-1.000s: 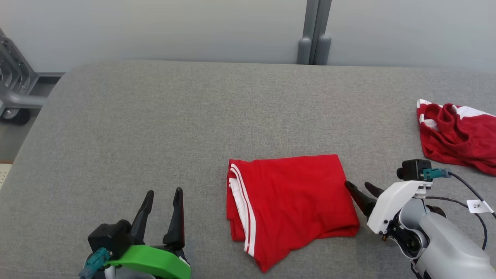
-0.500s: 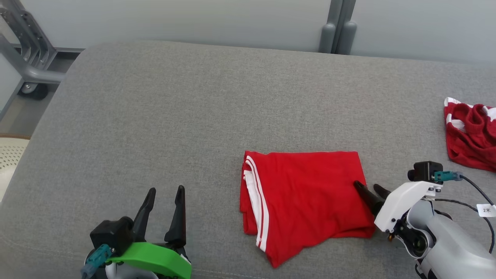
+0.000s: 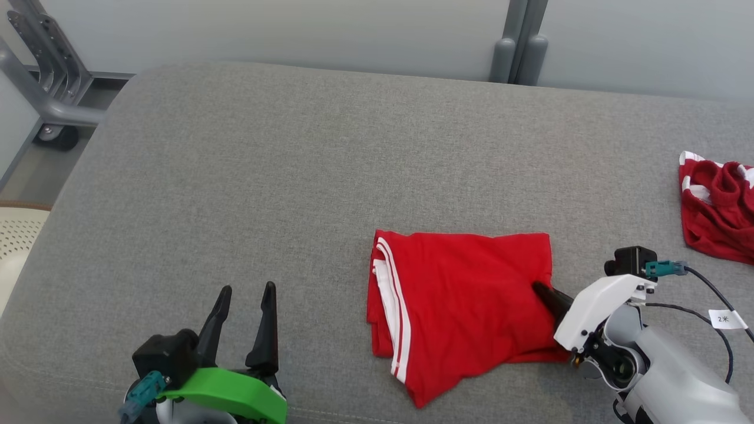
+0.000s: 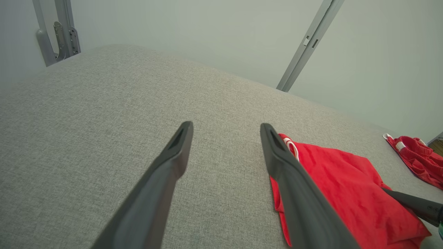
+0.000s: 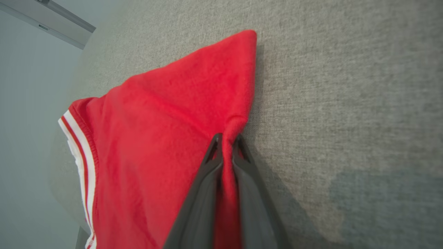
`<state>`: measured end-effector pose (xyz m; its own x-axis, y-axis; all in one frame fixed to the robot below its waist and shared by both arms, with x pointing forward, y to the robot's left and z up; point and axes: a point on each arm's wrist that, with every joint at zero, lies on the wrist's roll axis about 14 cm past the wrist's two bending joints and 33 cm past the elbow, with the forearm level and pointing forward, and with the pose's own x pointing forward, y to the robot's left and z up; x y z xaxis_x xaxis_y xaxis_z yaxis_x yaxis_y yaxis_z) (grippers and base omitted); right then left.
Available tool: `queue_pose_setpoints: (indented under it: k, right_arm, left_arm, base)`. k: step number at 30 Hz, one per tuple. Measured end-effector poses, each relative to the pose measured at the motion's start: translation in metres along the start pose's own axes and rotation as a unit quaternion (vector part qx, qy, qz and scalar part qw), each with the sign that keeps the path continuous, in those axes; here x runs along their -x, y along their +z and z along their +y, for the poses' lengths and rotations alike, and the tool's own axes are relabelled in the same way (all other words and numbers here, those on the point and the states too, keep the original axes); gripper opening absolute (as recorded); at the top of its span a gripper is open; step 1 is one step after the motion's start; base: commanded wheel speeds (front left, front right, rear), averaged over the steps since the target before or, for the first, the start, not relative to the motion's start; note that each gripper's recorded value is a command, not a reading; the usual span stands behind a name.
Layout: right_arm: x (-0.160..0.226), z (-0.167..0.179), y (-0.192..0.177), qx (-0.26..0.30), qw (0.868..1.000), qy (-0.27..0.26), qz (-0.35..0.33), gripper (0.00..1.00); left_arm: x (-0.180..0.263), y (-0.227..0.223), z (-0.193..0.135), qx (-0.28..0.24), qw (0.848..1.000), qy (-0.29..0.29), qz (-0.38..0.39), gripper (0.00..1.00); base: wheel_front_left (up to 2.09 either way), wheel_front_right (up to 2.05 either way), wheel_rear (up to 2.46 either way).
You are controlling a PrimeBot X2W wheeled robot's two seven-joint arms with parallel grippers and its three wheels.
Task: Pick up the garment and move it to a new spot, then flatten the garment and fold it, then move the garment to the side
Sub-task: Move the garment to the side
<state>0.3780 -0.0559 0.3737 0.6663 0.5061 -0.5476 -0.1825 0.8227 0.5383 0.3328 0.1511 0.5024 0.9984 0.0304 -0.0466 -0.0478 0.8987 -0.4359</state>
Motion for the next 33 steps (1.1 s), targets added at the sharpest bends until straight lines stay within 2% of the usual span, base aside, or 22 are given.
queue_pose_setpoints:
  k: [8,13,20,25,33]
  right_arm:
    - [0.003,0.010,0.011,0.009,1.000,0.016,-0.023,0.00]
    - [0.008,0.021,0.044,0.024,0.997,0.033,-0.067,0.00]
    - [0.034,-0.007,0.085,0.067,0.991,0.001,-0.113,0.00]
    - [0.057,-0.023,0.123,0.102,0.983,-0.023,-0.152,0.00]
    - [0.093,-0.024,0.185,0.161,0.963,-0.041,-0.212,0.00]
  left_arm:
    - [-0.001,0.002,0.002,-0.001,1.000,0.002,-0.004,1.00]
    - [-0.004,0.004,-0.001,-0.002,1.000,-0.004,-0.005,1.00]
    - [-0.007,0.004,-0.011,-0.002,1.000,-0.022,-0.006,1.00]
    - [-0.008,0.003,-0.020,0.000,0.999,-0.035,-0.006,1.00]
    - [-0.010,-0.001,-0.035,0.001,0.998,-0.059,-0.001,1.00]
  base:
    - [0.00,0.00,0.00]
    - [0.00,0.00,0.00]
    - [0.00,0.00,0.00]
    - [0.00,0.00,0.00]
    - [0.00,0.00,0.00]
